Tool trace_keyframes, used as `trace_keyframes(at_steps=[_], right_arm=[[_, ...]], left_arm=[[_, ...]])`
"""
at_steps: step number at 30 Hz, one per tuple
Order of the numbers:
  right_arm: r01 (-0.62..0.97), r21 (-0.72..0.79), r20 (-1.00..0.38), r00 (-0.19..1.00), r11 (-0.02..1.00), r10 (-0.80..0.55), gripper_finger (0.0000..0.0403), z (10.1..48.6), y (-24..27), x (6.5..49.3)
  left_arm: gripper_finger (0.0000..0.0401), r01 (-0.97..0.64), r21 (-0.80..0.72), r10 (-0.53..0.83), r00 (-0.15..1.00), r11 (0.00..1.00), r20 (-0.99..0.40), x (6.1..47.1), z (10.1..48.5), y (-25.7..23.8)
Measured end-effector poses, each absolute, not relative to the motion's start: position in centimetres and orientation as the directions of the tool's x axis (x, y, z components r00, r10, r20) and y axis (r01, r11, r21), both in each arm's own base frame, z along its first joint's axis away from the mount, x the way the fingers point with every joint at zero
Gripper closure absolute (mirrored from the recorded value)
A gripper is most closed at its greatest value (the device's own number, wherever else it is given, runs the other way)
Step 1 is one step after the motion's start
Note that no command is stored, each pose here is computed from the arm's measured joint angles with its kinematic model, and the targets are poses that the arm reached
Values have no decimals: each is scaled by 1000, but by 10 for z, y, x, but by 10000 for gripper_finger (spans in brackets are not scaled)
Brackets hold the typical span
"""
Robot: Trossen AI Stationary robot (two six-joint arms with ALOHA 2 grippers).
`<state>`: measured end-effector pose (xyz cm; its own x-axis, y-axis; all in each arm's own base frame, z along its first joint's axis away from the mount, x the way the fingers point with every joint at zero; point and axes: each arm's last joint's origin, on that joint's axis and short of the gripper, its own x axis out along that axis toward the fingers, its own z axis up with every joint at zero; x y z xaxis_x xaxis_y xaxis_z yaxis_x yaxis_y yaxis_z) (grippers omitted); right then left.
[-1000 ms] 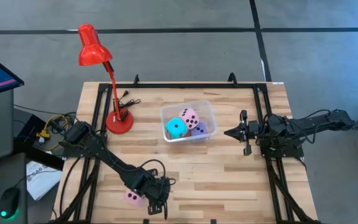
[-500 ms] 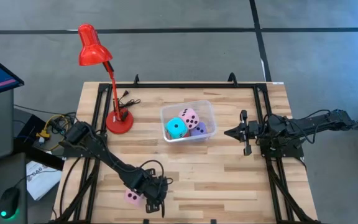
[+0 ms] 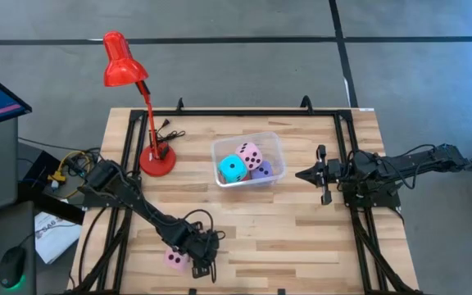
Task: Pick & Place Dice
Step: Put the small purple die into the transparent bin
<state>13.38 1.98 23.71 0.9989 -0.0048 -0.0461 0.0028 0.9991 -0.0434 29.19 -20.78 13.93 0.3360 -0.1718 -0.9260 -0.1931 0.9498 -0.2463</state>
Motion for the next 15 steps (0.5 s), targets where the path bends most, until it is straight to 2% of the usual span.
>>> trace_keyframes(at_steps=[15], right_arm=[[3, -43, -45, 999, 999, -5, 398, 237, 20, 134]], left_arm=[[216, -201, -232, -151, 351, 952, -924, 291, 135, -205]])
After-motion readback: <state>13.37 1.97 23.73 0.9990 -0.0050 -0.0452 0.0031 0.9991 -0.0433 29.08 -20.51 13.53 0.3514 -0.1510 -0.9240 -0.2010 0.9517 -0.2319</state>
